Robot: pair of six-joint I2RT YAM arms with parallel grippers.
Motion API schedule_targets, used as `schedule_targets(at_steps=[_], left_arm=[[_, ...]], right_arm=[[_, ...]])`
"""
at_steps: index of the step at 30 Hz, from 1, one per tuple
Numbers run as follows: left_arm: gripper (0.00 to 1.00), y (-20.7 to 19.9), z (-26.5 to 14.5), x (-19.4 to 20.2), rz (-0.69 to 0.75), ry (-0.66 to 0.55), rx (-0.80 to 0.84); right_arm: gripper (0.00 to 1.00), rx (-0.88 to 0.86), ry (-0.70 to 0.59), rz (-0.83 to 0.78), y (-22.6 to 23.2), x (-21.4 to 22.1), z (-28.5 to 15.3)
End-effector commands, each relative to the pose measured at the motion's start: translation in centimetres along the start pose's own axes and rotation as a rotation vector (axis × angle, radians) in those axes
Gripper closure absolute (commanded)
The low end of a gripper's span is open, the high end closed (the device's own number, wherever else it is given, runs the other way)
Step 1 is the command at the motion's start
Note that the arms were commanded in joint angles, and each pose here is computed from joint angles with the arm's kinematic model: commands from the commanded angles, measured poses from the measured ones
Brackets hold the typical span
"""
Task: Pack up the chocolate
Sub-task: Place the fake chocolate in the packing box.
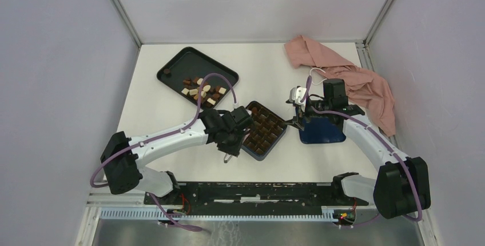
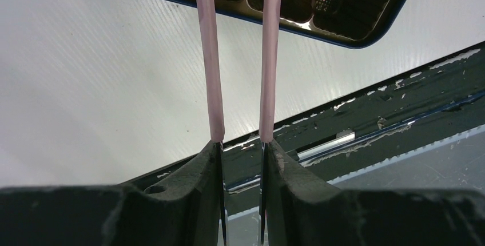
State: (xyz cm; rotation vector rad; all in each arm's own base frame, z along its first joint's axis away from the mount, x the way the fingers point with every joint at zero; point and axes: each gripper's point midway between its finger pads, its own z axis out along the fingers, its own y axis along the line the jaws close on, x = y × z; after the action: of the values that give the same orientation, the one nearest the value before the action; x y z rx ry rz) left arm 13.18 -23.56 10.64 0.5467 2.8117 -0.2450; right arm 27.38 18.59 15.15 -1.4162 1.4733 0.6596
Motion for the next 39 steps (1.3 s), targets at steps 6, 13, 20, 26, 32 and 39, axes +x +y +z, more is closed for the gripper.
schedule_targets(at_steps=[6, 13, 20, 26, 32, 39], left_arm=[[0.87, 0.0, 0.1, -1.0, 0.056, -0.021, -0.027], [0.84, 0.1, 0.2, -1.0, 0.063, -0.018, -0.03], [0.81, 0.1, 0.7, -0.7, 0.07, 0.004, -0.033], [0.76, 0.2, 0.6, -0.6, 0.069, 0.003, -0.035], [0.7, 0.3, 0.9, -0.4, 0.072, 0.013, -0.043], [0.66, 0.4, 0.9, -0.3, 0.067, 0.017, -0.046]], right_arm=[[0.15, 0.02, -0.037, -0.041, -1.4, -1.8, -0.2], [0.15, 0.016, -0.038, -0.039, -1.3, -1.8, -0.1], [0.15, 0.012, -0.038, -0.039, -1.3, -1.8, -0.1], [0.15, 0.009, -0.039, -0.037, -1.2, -1.7, -0.1], [0.15, 0.01, -0.04, -0.041, -1.3, -1.8, -0.1], [0.15, 0.008, -0.039, -0.039, -1.2, -1.7, -0.1]])
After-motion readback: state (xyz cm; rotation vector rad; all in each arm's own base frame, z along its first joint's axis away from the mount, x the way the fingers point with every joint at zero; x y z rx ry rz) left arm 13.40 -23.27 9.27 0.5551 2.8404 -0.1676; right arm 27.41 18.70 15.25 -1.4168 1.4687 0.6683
